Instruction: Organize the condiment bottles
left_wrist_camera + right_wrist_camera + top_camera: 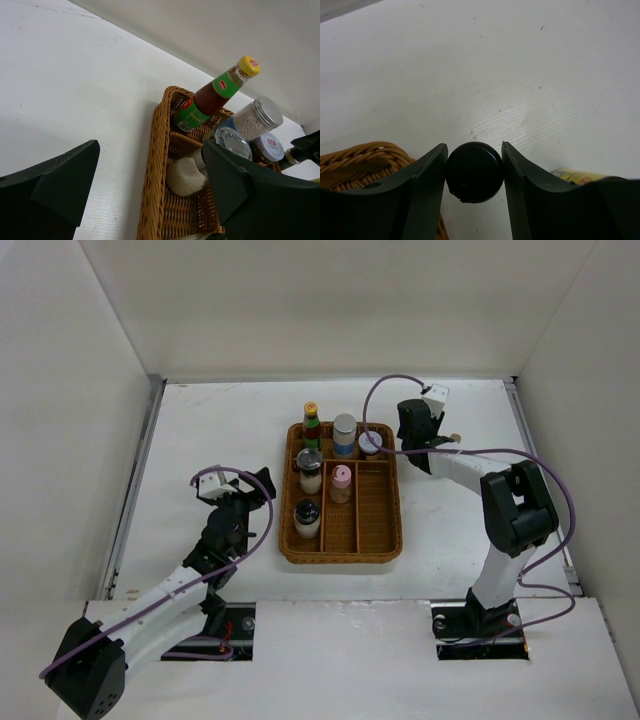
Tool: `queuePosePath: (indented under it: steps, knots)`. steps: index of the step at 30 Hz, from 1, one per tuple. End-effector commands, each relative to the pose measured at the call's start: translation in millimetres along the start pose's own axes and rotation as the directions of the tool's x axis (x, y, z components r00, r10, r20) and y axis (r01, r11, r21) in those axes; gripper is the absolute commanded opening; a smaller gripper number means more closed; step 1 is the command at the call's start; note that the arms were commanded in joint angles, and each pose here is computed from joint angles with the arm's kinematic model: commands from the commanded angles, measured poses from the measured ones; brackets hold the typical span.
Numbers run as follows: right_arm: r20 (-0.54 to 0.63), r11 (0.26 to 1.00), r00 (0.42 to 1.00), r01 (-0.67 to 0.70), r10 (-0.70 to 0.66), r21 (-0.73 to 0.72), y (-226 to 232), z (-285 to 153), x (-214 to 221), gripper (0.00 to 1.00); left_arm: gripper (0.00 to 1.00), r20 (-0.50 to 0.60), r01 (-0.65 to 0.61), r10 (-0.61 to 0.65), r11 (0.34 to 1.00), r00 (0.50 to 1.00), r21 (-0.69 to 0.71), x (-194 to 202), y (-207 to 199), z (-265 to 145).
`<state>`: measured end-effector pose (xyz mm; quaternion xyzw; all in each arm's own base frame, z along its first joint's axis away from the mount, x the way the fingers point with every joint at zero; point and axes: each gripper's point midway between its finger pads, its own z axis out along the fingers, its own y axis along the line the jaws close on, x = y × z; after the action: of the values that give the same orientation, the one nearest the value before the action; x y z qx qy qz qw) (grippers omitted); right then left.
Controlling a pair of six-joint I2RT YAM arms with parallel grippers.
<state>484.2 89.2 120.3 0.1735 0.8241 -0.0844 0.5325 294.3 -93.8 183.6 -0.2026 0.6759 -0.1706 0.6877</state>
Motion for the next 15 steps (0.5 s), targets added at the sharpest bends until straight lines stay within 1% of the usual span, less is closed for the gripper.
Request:
queuePosePath:
  steps: [1, 4, 7, 10, 13, 15]
  knots:
    - [-0.007, 1.0, 1.0, -0.009, 0.009, -0.012, 3, -1, 4, 0.54, 0.84, 0.037, 0.045, -0.046, 0.998, 0.998, 0.032, -11, -8, 1]
    - [-0.023, 1.0, 1.0, 0.001, -0.002, -0.01, 1, -1, 13, 0.45, 0.84, 0.036, 0.045, -0.046, 0.998, 0.998, 0.035, -10, -9, 0]
    - [-0.009, 1.0, 1.0, -0.021, 0.021, -0.016, -1, -6, 6, 0.37, 0.84, 0.034, 0.042, -0.043, 0.999, 0.998, 0.03, -9, -8, 1]
    - [0.059, 0.998, 0.996, -0.059, 0.061, -0.03, -4, -21, -24, 0.36, 0.84, 0.032, 0.042, -0.043, 0.999, 0.999, 0.034, -9, -9, 1]
    - [0.117, 0.994, 0.989, -0.08, 0.089, -0.077, -2, -49, -50, 0.36, 0.84, 0.034, 0.042, -0.043, 0.999, 0.998, 0.03, -10, -8, 1]
    - [0.141, 0.991, 0.986, -0.078, 0.094, -0.111, -1, -70, -58, 0.36, 0.84, 0.039, 0.047, -0.049, 0.998, 0.998, 0.037, -11, -9, 0]
